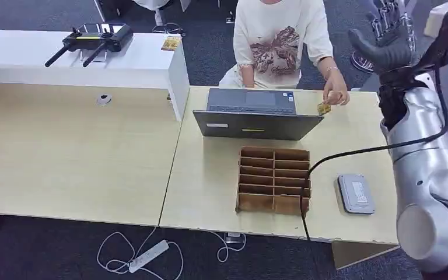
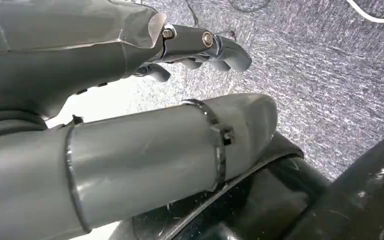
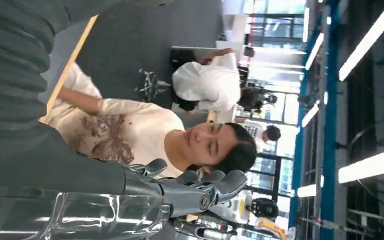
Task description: Pass the card to the sensor for recognition and then transmit it.
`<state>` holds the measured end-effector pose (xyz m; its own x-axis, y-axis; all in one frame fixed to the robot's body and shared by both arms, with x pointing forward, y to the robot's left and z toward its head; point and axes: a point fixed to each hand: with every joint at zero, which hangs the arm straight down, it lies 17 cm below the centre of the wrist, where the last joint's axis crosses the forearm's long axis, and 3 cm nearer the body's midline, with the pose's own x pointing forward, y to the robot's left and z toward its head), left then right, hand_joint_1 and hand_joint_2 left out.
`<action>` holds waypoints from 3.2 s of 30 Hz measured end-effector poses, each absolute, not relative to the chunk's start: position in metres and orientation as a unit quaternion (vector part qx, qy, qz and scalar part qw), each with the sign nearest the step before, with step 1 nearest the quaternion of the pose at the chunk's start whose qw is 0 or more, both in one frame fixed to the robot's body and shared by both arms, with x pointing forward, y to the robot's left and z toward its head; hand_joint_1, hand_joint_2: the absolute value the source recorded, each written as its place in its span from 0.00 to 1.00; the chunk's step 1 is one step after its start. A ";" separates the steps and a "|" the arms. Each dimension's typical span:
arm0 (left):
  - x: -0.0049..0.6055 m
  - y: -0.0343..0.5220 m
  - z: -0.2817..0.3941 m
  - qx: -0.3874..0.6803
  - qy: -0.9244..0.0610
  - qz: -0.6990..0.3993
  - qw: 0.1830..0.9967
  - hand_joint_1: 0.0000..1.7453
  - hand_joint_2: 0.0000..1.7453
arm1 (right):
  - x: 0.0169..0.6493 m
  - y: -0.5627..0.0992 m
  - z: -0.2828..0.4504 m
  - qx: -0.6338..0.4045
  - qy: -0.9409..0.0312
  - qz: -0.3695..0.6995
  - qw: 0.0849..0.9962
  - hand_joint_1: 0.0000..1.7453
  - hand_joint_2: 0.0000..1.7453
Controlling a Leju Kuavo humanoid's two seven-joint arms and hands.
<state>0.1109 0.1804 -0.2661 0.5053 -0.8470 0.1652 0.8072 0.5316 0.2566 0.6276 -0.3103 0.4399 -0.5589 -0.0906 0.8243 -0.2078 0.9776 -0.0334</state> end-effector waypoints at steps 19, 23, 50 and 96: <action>0.111 0.183 -0.267 0.075 -0.134 -0.466 0.872 0.00 0.00 | 0.516 -0.347 0.380 0.130 -0.907 0.031 0.399 0.00 1.00; 0.111 0.183 -0.267 0.075 -0.134 -0.465 0.872 0.00 0.00 | 0.507 -0.348 0.384 0.128 -0.911 0.035 0.390 0.00 1.00; 0.098 0.189 -0.269 0.085 -0.119 -0.431 0.891 0.00 0.00 | 0.336 -0.297 0.245 -0.257 -0.860 0.122 0.424 0.00 1.00; 0.100 0.184 -0.268 0.079 -0.106 -0.462 0.877 0.00 0.00 | 0.385 -0.274 0.194 -0.590 -0.596 0.332 0.431 0.09 1.00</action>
<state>0.0998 0.1836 -0.2678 0.5502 -0.8273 0.1133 0.7936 0.5602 0.2373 0.3852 -0.2744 0.1941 0.0679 0.9901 0.1230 0.4171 0.0838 -0.9050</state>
